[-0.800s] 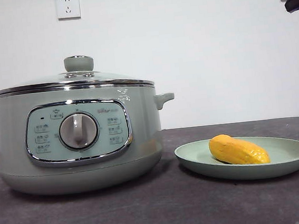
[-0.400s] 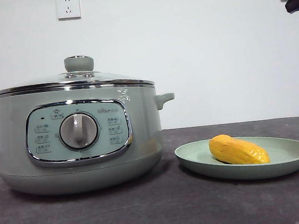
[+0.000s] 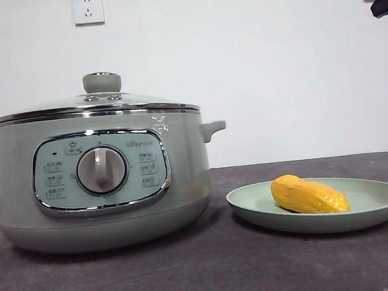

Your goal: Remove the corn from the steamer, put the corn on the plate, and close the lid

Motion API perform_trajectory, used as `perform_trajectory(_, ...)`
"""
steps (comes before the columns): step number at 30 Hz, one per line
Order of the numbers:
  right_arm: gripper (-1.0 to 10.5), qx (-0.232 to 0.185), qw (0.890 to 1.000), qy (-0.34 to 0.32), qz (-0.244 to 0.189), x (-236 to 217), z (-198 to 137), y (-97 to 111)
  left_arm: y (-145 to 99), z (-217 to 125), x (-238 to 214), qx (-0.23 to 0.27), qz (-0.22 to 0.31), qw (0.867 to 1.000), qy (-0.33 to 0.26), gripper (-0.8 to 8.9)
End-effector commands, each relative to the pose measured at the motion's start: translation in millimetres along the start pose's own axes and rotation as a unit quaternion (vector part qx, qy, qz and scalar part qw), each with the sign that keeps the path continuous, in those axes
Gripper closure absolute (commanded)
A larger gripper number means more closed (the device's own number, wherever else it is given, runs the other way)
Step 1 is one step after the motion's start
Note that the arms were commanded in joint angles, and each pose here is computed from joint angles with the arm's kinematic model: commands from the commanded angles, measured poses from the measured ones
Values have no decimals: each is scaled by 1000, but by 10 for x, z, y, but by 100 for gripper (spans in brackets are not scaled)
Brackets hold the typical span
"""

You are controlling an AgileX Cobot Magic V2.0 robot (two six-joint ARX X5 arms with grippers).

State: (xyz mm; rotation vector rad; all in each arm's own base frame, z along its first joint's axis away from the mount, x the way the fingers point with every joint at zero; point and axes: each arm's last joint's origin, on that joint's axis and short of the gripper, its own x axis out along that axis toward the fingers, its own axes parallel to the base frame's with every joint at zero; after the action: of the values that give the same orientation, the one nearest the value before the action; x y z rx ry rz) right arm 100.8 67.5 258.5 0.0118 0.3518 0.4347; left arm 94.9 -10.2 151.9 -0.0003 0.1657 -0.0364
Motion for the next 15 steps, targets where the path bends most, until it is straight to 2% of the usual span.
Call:
perform_trajectory(1,945,0,1000,-2,0,2,-7,0,3,-42,13,-5,2,1000,4,815)
perform_trajectory(8,945,-2,1000,-1,0,2,-8,0,3,-42,13,-5,2,1000,4,815)
perform_trajectory(11,945,-25,1000,6,-2,2,-21,-3,3,-42,13,-5,2,1000,4,815)
perform_trajectory(13,945,-61,998,12,-14,-3,-36,-13,3,-42,13,-5,2,1000,4,815)
perform_trajectory(15,945,-68,997,11,-30,-60,-55,-54,3,-42,13,-5,2,1000,4,815)
